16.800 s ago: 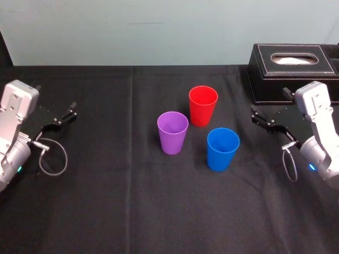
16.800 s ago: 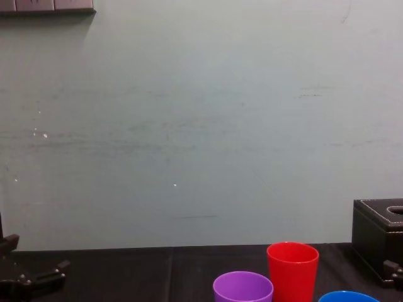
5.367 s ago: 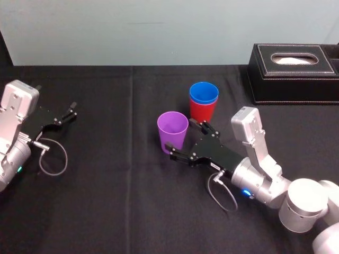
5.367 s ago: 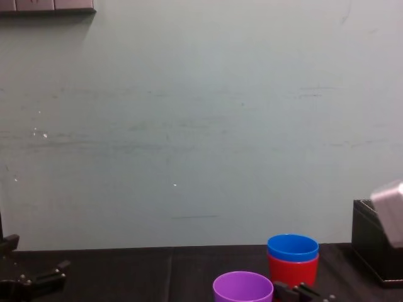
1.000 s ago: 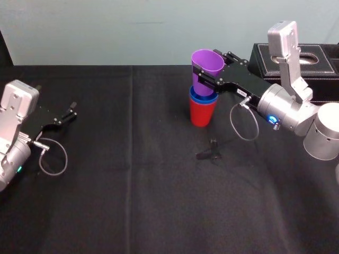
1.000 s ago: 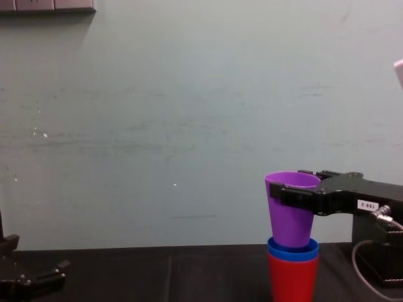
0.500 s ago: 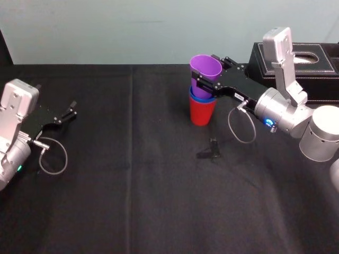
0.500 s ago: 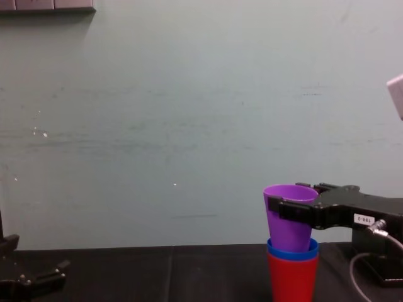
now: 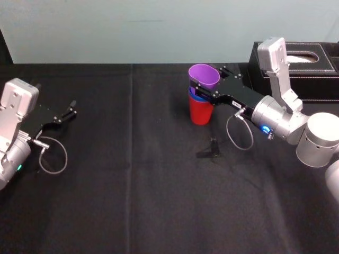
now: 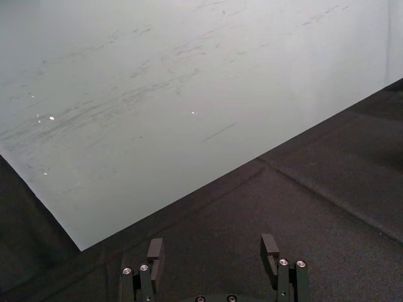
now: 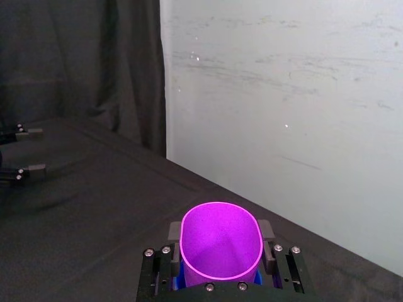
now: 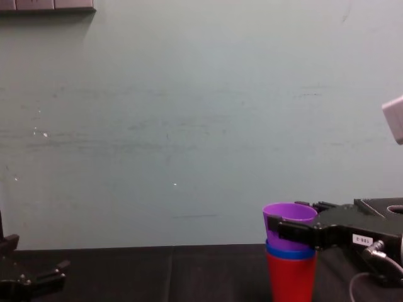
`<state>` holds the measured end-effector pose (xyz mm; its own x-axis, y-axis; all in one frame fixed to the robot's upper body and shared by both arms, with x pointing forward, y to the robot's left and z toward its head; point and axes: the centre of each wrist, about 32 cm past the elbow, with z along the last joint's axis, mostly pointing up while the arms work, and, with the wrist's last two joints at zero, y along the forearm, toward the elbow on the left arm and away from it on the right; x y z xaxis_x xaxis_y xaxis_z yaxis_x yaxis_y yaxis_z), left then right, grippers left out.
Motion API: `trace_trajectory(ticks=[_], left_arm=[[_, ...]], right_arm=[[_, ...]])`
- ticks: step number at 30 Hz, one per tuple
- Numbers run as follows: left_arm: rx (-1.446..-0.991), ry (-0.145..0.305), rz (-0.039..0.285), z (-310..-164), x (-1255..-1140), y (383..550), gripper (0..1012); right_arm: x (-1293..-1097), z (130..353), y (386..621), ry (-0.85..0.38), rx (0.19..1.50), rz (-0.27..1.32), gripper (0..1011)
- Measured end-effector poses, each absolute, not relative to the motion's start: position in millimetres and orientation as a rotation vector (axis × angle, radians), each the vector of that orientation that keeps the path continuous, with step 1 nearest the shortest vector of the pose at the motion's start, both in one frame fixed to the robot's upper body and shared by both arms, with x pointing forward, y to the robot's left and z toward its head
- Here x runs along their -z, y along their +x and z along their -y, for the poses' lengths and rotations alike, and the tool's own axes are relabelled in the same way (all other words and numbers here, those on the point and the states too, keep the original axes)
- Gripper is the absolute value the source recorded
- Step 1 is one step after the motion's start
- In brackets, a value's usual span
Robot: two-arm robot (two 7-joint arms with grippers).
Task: Stack the three plastic cups sequentially using one hand.
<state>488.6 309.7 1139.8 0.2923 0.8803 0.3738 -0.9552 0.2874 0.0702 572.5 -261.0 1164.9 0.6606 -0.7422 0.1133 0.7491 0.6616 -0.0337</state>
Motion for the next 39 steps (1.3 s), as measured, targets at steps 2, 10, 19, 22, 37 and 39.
trace_trajectory(ticks=[2, 10, 19, 22, 37, 39], left_arm=[[-1.248, 0.305, 0.285, -309.7, -1139.7, 488.6, 1005], [-1.248, 0.304, 0.285, -309.7, -1139.8, 488.6, 1005], [-1.248, 0.305, 0.285, -309.7, -1139.8, 488.6, 1005], [-1.248, 0.304, 0.285, -309.7, -1139.8, 488.6, 1005], [-1.248, 0.305, 0.285, -309.7, -1139.8, 488.6, 1004], [-1.248, 0.304, 0.285, -309.7, -1139.8, 488.6, 1005]], right_arm=[[-1163.4, 261, 573, -0.079, 0.845, 0.09, 717], [-1156.1, 262, 572, -0.074, 0.854, 0.079, 718], [-1149.2, 263, 570, -0.071, 0.857, 0.068, 717], [-1147.7, 263, 570, -0.071, 0.857, 0.065, 718], [-1144.9, 265, 568, -0.065, 0.854, 0.057, 718], [-1145.0, 265, 568, -0.066, 0.854, 0.057, 728]])
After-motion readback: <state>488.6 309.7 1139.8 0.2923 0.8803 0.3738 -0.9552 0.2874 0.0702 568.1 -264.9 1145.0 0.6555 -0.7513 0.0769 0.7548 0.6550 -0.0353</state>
